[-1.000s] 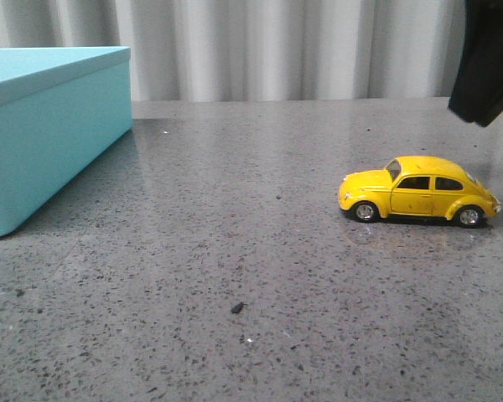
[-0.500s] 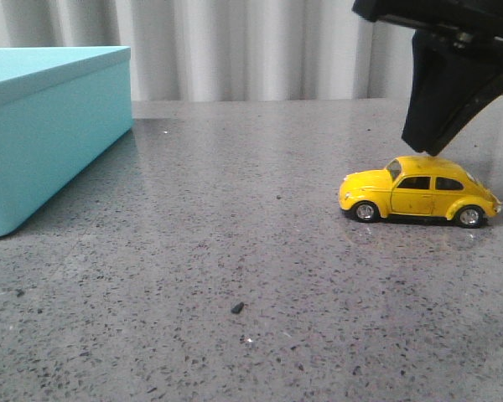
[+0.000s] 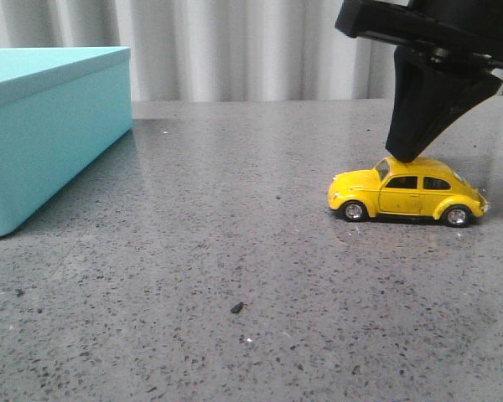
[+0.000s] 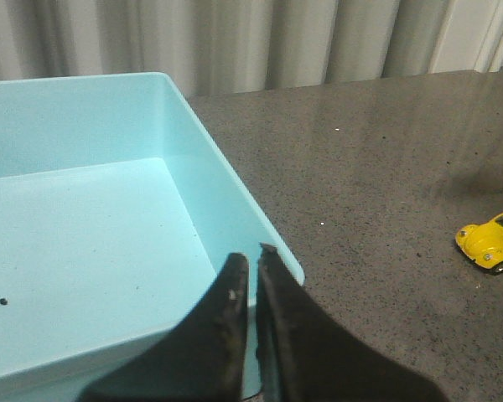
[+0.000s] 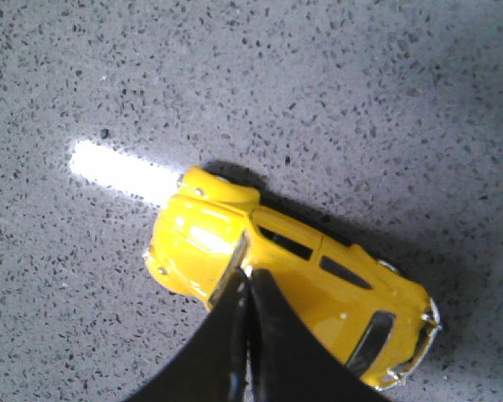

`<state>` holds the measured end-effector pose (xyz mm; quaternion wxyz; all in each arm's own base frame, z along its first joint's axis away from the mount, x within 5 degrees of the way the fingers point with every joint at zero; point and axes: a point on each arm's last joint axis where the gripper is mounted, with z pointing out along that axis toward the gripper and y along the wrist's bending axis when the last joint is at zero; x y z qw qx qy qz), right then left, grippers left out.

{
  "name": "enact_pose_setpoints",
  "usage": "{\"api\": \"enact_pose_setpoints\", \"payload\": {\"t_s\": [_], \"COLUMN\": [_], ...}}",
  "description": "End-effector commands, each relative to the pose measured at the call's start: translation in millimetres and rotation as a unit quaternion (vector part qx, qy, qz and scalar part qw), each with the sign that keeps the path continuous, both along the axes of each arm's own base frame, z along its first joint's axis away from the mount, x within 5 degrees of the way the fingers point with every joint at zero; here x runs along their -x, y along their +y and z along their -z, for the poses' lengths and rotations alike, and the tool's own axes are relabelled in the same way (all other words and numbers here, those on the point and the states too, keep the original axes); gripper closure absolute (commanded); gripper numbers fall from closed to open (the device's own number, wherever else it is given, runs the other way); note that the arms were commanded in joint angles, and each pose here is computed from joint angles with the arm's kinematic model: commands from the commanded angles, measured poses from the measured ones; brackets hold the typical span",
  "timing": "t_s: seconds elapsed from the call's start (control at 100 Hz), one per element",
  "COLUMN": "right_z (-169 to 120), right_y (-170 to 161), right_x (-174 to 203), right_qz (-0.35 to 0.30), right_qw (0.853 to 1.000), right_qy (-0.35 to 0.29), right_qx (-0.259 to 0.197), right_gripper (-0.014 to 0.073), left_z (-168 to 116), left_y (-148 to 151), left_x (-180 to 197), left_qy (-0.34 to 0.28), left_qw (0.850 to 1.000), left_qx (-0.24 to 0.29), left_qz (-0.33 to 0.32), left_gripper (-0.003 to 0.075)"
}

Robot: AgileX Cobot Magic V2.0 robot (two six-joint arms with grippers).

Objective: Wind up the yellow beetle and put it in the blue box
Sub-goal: 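Press down on the beetle roof and drag it backward with the right gripper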

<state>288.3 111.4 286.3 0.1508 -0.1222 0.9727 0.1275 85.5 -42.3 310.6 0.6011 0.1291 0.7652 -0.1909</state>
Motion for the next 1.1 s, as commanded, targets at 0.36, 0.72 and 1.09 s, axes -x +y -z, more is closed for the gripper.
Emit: {"api": "enact_pose_setpoints", "payload": {"t_s": [0.36,0.72,1.09], "right_z": [2.3,4.4,-22.0], "right_y": [-12.4,-29.1,-28.6], "right_x": [2.0,4.8,5.2], "right_qz": [-0.021,0.006,0.021], "right_qw": [0.997,0.986,0.989], "right_qy": [0.016,0.037,-0.050], "right_qx": [0.076,0.160,0.139], "right_gripper": [0.0636,0.0636,0.0636], "left_z": [-12.3,-12.3,-12.1], "left_y": [0.9,0.9,0.8], "left_x": [-3.3,-3.3,-3.3], "left_qy": [-0.026,-0.026,-0.025], "left_qw": [0.999,0.999,0.999], "left_qx": [0.025,0.025,0.025], "left_qz": [-0.013,-0.013,-0.013], "left_gripper": [0.0741,0.0741,0.0741]}}
